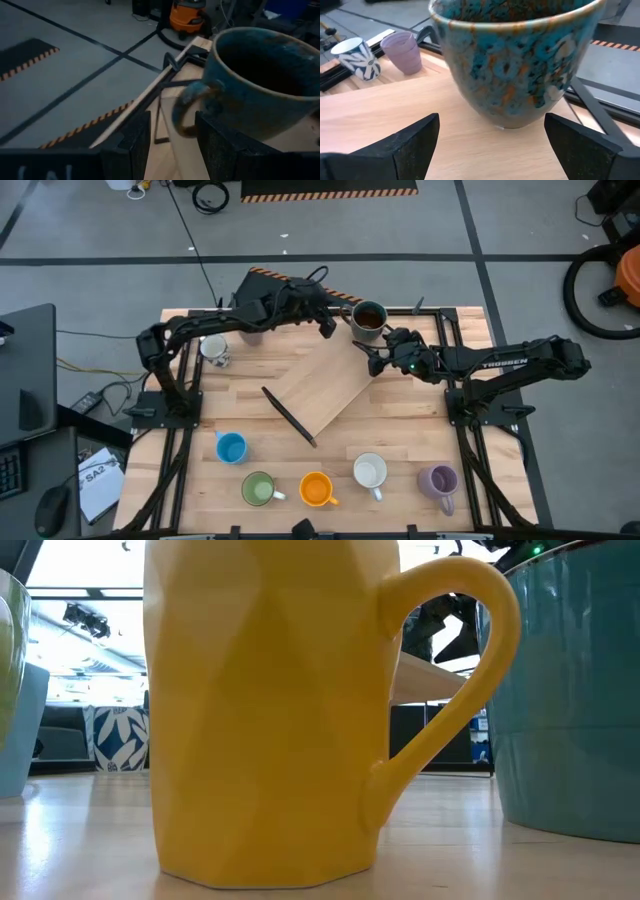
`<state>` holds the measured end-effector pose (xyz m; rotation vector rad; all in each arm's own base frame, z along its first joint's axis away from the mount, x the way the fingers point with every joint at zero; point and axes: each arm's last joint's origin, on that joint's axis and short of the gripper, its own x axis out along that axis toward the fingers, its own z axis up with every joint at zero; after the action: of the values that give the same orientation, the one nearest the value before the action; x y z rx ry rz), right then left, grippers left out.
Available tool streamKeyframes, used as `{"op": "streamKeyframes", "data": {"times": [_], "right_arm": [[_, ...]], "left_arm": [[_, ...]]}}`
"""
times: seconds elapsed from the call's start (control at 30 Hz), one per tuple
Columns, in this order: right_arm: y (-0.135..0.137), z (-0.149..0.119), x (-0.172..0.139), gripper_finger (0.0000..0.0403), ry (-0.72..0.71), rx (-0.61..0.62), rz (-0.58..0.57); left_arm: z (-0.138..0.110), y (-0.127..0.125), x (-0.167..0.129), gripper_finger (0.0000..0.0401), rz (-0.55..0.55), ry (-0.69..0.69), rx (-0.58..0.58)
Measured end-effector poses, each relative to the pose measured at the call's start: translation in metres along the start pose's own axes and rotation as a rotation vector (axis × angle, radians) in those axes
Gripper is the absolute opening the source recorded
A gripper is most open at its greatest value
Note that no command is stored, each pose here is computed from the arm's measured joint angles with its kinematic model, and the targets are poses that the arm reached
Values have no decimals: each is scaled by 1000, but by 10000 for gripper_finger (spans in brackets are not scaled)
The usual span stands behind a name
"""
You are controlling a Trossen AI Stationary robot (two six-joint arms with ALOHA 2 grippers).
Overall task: Place coffee mugs
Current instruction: Put the blue patterned mug on the shelf
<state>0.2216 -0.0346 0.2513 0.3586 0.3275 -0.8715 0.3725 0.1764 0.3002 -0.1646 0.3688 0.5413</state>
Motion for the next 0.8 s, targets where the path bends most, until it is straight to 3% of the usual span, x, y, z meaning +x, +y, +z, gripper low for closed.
{"op": "streamKeyframes", "data": {"times": [0.27, 0.63, 0.8], "right_arm": [[1, -1, 0, 367, 15, 32, 24], [2, 0, -1, 367, 14, 37, 37], [3, -1, -1, 367, 24, 35, 56]], "left_arm": [[0, 3, 5, 160, 5, -20, 54], [-19, -2, 27, 160, -20, 20, 40], [-19, -3, 27, 160, 30, 14, 52]]}}
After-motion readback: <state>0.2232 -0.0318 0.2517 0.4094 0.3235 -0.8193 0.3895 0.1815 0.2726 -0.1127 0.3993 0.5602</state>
